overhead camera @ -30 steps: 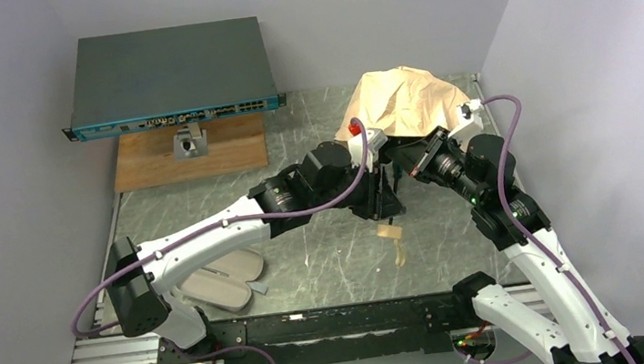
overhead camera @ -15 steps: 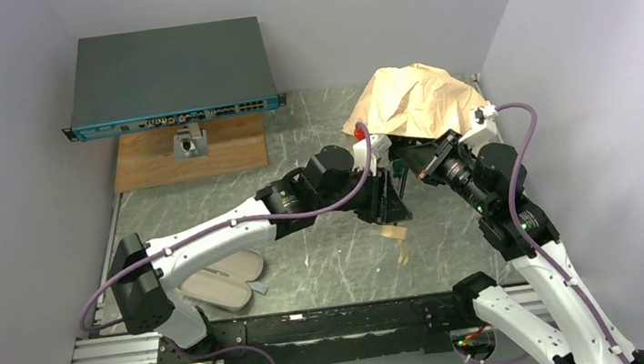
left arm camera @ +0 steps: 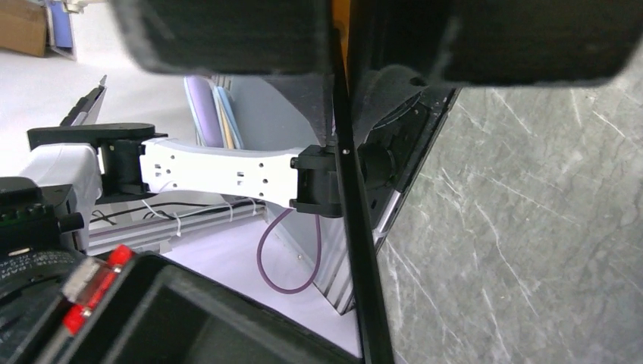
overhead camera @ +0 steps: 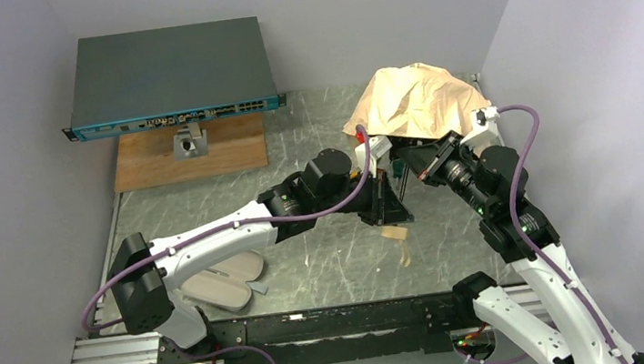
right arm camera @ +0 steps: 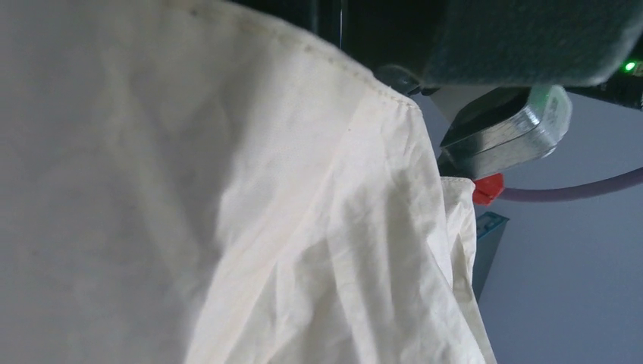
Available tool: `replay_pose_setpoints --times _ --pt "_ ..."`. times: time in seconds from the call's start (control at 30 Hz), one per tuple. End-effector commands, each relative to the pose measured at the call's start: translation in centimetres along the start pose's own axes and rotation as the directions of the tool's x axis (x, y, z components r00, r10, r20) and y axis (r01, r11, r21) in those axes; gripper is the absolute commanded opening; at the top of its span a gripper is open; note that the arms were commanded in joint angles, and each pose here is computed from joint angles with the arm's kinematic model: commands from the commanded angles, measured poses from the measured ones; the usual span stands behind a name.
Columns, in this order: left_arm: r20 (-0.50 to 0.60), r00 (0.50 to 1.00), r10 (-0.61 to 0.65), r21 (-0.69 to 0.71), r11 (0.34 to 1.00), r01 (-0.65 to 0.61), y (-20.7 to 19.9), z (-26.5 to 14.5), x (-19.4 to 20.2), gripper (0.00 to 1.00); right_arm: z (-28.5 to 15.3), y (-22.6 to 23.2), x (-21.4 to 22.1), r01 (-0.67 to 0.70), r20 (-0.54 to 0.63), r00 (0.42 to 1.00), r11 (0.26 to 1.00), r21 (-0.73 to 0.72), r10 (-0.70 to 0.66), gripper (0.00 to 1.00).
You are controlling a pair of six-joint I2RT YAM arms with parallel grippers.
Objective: Open the umbrella
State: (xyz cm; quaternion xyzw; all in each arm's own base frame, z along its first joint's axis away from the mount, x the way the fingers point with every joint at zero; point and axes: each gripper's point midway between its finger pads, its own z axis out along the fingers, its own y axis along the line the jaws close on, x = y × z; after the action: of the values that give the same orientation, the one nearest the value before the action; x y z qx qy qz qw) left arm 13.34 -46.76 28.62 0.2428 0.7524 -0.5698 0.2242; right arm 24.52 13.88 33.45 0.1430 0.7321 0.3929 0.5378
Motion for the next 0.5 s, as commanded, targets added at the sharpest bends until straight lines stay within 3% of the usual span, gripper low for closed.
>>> replay_pose_setpoints --times 0.0,0.1,0.13,0.23,0.3,0.37,0.47 --pt "0.020 0.999 0.030 0.105 0.994 -0.032 -3.3 -0.9 -1.2 0.00 -1.0 4.1 -2.9 0.027 0.115 0.993 0.984 -0.173 -0.007 0.00" --pt "0.036 0.999 0.012 0.099 0.995 -0.016 -3.6 -1.1 -1.6 0.00 -1.3 4.2 -2.5 0.037 0.113 0.993 0.980 -0.194 -0.016 0.00" --pt "0.046 0.999 0.003 0.103 0.995 -0.008 -3.9 -1.3 -1.9 0.00 -1.2 4.1 -2.3 0.040 0.106 0.994 0.980 -0.193 -0.020 0.05" --pt "0.094 0.996 -0.008 0.104 0.995 -0.002 -4.8 -1.9 -3.3 0.00 -1.2 3.2 -1.6 0.056 0.087 0.995 0.985 -0.165 -0.042 0.46" --pt "0.128 0.992 -0.016 0.123 0.992 0.000 -5.6 -2.3 -4.2 0.00 -1.3 2.0 -1.4 0.050 0.085 0.996 0.992 -0.114 -0.041 0.68" --pt "0.158 0.987 -0.026 0.161 0.987 0.000 -6.6 -2.7 -5.2 0.00 -1.7 1.0 -1.6 0.044 0.111 0.993 0.997 -0.066 -0.036 0.79" --pt "0.187 0.981 -0.057 0.201 0.979 0.019 -7.3 -3.0 -6.3 0.00 -2.9 0.4 -2.4 0.052 0.169 0.985 0.998 -0.039 -0.045 0.83"
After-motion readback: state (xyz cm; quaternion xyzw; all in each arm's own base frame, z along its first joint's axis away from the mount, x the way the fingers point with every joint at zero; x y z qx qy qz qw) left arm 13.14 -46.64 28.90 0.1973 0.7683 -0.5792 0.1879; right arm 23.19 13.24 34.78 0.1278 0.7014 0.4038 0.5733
